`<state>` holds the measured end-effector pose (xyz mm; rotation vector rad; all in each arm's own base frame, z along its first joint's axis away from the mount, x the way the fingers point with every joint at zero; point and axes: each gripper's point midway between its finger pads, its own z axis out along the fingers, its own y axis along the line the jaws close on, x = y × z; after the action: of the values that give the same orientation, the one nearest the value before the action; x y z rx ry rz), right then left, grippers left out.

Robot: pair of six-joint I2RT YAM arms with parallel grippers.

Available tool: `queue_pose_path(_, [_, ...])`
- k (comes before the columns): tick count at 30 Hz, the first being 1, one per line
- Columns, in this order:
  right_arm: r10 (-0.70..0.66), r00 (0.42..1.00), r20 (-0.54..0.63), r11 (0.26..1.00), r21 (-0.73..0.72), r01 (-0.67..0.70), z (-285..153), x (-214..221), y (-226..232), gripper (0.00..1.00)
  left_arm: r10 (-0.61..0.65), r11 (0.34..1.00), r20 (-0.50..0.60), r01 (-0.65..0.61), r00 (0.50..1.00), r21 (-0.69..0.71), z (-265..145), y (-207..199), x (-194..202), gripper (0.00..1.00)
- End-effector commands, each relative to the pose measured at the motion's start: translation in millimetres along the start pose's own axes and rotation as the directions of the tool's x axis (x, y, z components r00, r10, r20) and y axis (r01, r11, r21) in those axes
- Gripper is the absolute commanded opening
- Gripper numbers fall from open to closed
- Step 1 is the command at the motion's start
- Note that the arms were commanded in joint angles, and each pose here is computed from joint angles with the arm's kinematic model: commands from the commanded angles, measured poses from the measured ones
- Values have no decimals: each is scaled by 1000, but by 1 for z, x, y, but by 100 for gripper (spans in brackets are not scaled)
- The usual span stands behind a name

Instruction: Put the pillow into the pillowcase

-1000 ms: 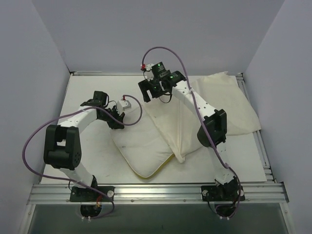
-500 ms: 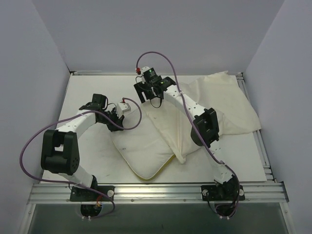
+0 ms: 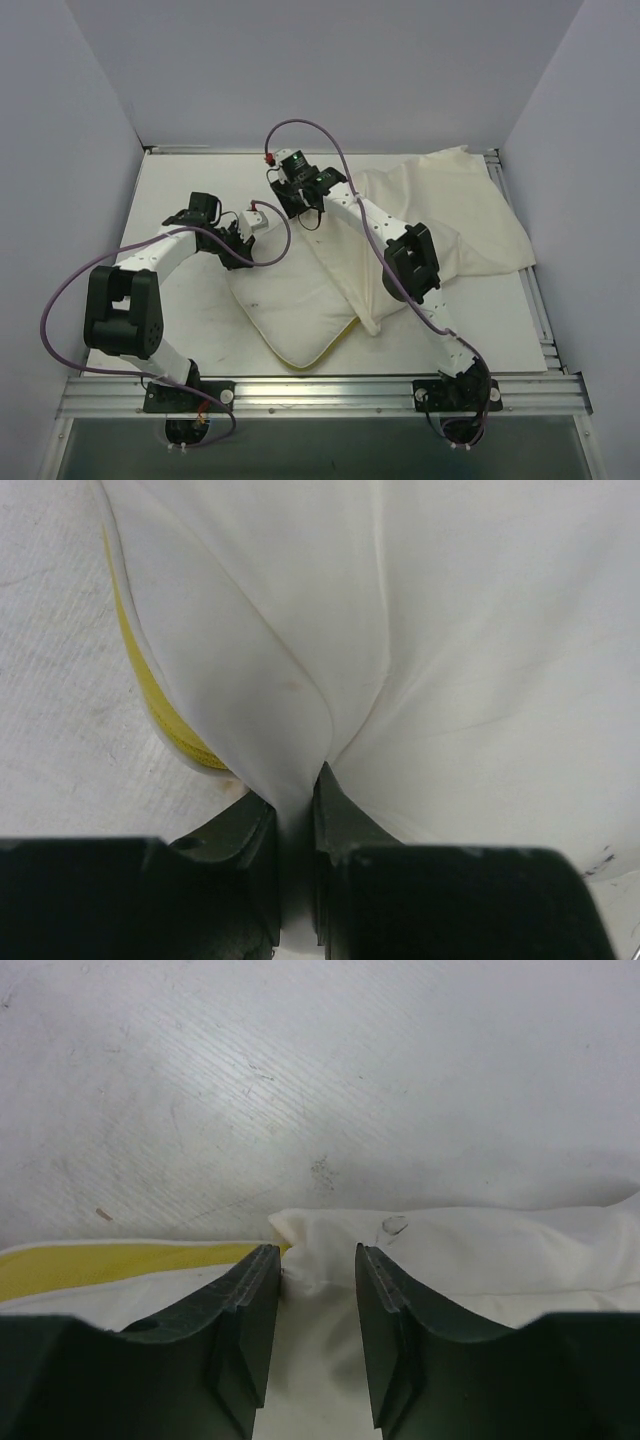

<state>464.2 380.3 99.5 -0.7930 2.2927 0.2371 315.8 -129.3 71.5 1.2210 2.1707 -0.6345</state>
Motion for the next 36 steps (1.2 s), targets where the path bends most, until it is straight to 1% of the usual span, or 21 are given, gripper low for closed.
queue_pose_path(1, [-43, 999, -29, 998, 47, 45, 7, 9, -7, 34, 77, 997, 65, -77, 995, 2, -3, 0, -19, 18])
queue_pose_path(2, [-43, 999, -30, 998, 48, 45, 7, 9, -7, 24, 79, 997, 64, -79, 995, 2, -2, 0, -20, 17])
queue_pose_path(3, [-43, 999, -28, 999, 32, 44, 5, 8, -4, 11, 84, 996, 65, -85, 994, 3, -1, -1, -21, 15])
queue_pose_path(5, [-29, 999, -23, 1000, 2, 29, 1, 5, 2, 0, 95, 995, 68, -96, 993, 6, 0, -2, -22, 12])
queue_pose_path(9, [43, 999, -1, 986, -162, -43, -20, -7, 35, 0, 110, 994, 102, -113, 989, 17, -1, -9, -34, 0])
queue_pose_path(10, [75, 997, 8, 964, -255, -70, -34, -15, 51, 0, 120, 992, 120, -123, 986, 18, 0, -12, -41, 0])
queue_pose_path(12, [165, 986, -10, 922, -353, -157, -50, -23, 76, 0, 152, 987, 163, -157, 975, 17, -3, -24, -52, 0])
queue_pose_path(15, [236, 971, -41, 838, -497, -225, -80, -35, 121, 0, 248, 969, 271, -241, 930, -60, -9, -37, -91, 0])
queue_pose_path(17, [254, 966, -56, 799, -550, -242, -95, -39, 143, 0, 293, 956, 322, -280, 900, -87, -16, -55, -114, 0])
queue_pose_path(20, [307, 946, -100, 743, -596, -304, -110, -43, 166, 0, 328, 944, 365, -297, 871, -140, -27, -62, -131, 0])
queue_pose_path(24, [398, 903, -162, 681, -607, -410, -118, -45, 174, 0, 339, 938, 339, -291, 878, -186, -27, -59, -123, 0])
queue_pose_path(26, [395, 907, -146, 690, -605, -398, -115, -46, 172, 0, 318, 943, 290, -268, 903, -199, -18, -52, -104, 0])
queue_pose_path(27, [385, 912, -140, 696, -606, -387, -114, -45, 171, 0, 294, 949, 262, -250, 919, -191, -14, -51, -93, 5])
queue_pose_path(28, [365, 923, -123, 708, -607, -361, -111, -44, 164, 0, 281, 953, 242, -239, 929, -189, -14, -51, -86, 16])
queue_pose_path(29, [352, 927, -129, 718, -598, -355, -111, -39, 158, 25, 272, 956, 232, -234, 934, -179, -17, -54, -82, 24])
queue_pose_path(30, [344, 931, -122, 736, -580, -348, -112, -36, 147, 37, 242, 966, 205, -215, 948, -144, -20, -62, -72, 36])
queue_pose_path(31, [341, 932, -124, 758, -550, -351, -116, -26, 131, 46, 263, 960, 231, -231, 937, -155, -36, -70, -77, 57])
queue_pose_path(32, [346, 932, -107, 783, -515, -350, -118, -21, 100, 59, 278, 958, 251, -250, 927, -138, -44, -81, -79, 75])
queue_pose_path(33, [350, 930, -109, 803, -476, -358, -130, -5, 81, 61, 285, 958, 235, -266, 929, -107, -51, -94, -70, 95])
queue_pose_path(35, [341, 936, -90, 844, -410, -347, -145, 14, 34, 67, 342, 940, 267, -327, 901, -98, -70, -121, -74, 98])
queue_pose_path(36, [334, 942, -39, 862, -391, -322, -173, 15, 21, 68, 337, 941, 248, -332, 908, -63, -70, -135, -66, 97])
